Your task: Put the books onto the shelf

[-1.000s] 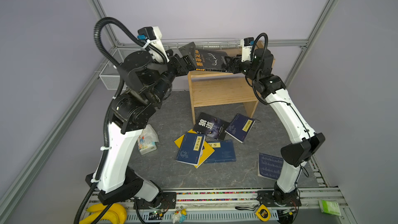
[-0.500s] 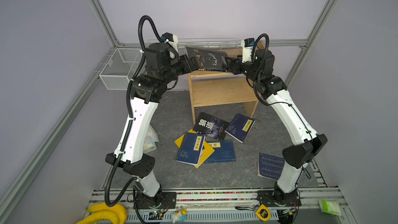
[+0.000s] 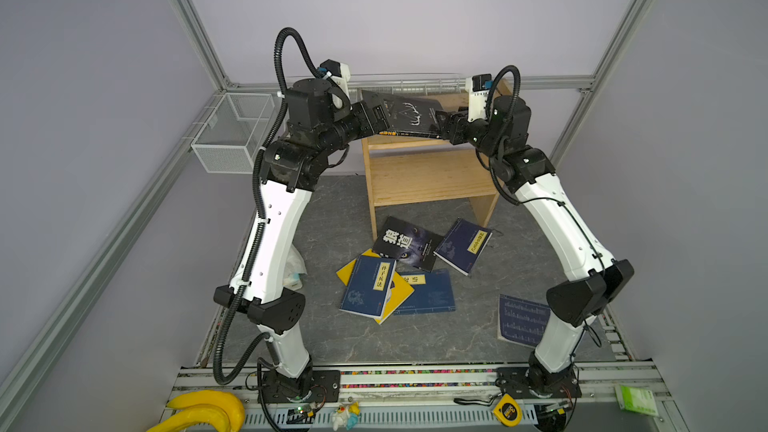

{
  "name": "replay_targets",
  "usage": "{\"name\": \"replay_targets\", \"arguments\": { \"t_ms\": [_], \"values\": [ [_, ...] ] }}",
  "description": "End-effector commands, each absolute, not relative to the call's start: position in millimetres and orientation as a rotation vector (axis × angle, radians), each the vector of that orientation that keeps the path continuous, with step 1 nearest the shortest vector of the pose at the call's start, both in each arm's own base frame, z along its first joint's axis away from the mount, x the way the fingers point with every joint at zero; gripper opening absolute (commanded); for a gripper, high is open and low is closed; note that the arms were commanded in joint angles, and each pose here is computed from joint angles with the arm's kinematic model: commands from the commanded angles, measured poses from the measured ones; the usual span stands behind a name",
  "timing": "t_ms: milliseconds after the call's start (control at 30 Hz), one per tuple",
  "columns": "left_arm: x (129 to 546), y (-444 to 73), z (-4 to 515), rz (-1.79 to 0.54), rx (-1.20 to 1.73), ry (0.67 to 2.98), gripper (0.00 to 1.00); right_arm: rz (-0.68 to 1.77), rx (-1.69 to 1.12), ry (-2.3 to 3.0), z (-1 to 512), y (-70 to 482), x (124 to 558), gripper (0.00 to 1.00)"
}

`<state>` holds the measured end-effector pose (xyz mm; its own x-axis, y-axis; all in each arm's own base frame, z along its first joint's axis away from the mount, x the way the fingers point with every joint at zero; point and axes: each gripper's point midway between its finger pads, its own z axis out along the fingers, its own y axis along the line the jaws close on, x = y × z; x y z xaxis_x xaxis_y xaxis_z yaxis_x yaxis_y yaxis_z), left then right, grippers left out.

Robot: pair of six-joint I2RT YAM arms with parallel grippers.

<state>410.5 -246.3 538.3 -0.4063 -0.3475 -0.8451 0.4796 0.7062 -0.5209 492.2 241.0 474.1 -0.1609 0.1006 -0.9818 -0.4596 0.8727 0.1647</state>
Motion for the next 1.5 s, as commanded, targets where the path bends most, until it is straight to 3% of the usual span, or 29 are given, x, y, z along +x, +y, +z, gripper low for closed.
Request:
{"name": "replay_targets", "arguments": {
  "t_ms": [0,400,633,800,1000,1133,1233,1467],
  "values": [
    [412.1,-254.2,533.5,-0.944,0.119,1.795,0.98,0.444,-0.295,1.997,373.5,237.0,492.3,0.74],
    [414.9,-241.6,539.6,-0.87,0.084,1.765,0.98,0.486,-0.307,1.976,383.3,235.9,485.4,0.78],
    [388.6,-201.3,540.8,-0.672,0.08,1.703,1.0,0.616,-0.353,1.893,419.5,228.6,467.7,0.98],
    [369.2,-185.4,513.6,-0.582,0.12,1.73,1.0,0.754,-0.454,1.773,441.3,230.0,444.5,0.96],
    [364.1,-202.1,480.7,-0.588,0.285,1.735,1.0,0.73,-0.635,1.712,425.5,236.3,421.1,0.98],
    [375.4,-206.3,480.4,-0.58,0.279,1.722,0.95,0.699,-0.649,1.716,415.2,237.0,422.0,1.0],
    [385.4,-209.1,481.3,-0.572,0.27,1.707,0.92,0.617,-0.644,1.709,411.0,240.1,426.2,0.94],
    [398.4,-209.8,477.4,-0.546,0.246,1.69,0.9,0.506,-0.603,1.678,411.7,243.1,435.4,0.91]
  ]
}}
